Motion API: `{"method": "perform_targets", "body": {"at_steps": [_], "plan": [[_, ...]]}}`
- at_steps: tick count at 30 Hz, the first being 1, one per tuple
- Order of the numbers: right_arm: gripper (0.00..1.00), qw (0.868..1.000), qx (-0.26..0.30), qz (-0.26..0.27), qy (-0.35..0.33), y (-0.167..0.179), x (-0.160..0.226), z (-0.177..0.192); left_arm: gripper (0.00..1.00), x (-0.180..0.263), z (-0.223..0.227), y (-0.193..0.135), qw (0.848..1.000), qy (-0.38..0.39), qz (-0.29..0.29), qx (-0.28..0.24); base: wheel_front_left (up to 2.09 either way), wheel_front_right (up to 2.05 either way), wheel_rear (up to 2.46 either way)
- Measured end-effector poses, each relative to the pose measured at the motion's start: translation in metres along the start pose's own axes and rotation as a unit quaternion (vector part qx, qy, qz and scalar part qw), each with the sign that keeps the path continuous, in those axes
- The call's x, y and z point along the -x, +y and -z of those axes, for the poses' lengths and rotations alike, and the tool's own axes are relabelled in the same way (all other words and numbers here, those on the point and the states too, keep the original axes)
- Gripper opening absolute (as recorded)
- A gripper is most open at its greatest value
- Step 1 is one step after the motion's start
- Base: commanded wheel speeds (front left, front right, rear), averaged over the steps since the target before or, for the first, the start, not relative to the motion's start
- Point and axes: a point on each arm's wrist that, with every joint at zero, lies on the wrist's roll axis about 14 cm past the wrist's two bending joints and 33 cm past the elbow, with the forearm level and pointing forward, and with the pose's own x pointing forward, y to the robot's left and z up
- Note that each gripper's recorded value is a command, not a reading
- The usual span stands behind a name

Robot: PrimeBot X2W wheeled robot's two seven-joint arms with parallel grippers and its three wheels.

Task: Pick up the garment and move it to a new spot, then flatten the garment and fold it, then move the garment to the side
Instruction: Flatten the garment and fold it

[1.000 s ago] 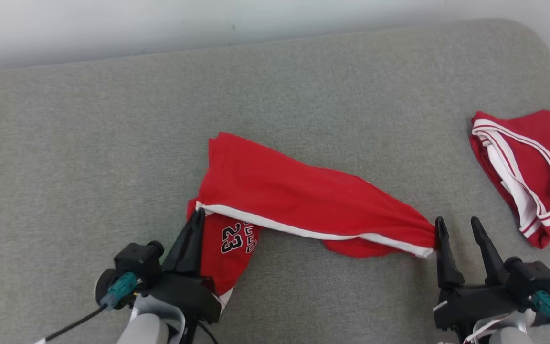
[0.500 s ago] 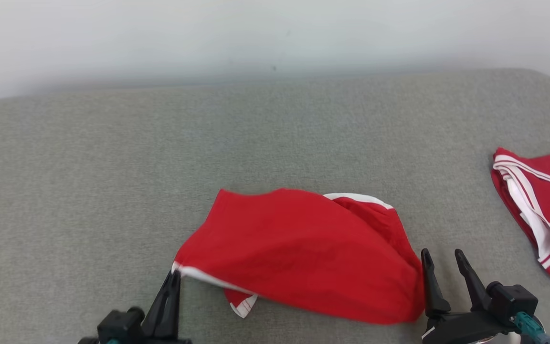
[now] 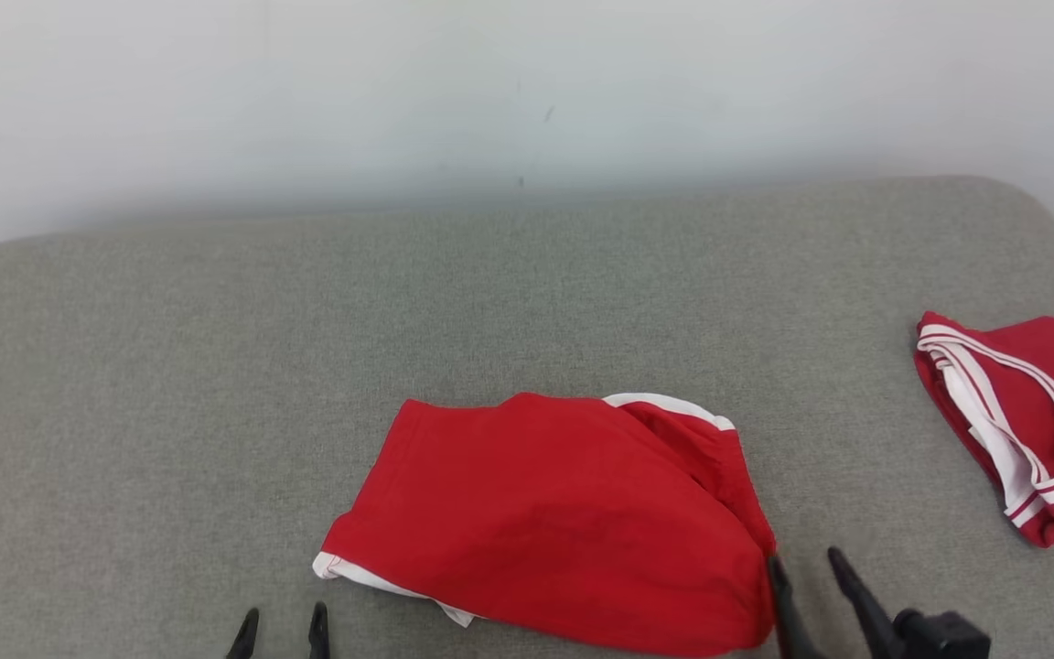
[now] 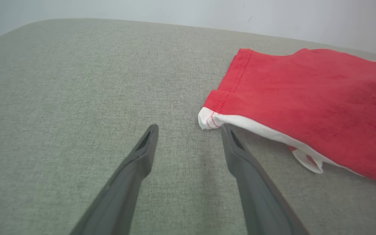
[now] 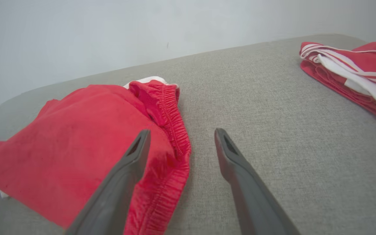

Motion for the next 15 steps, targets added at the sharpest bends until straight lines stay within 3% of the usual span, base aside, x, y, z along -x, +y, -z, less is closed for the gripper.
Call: {"method": "perform_targets", "body": {"at_steps": [10,15], "plan": [[1.0,0.996,0.017,-0.075,0.04,0.04,0.024,0.026,1.0,0.015,-0.002,-0.006,1.0,-0.008,0.012,-0.004,0.0,0.0,0.0],[1.0,0.995,0.036,-0.079,0.04,0.039,0.016,0.024,1.0,0.016,-0.004,-0.005,1.0,-0.011,0.01,-0.004,0.0,0.0,0.0]]}}
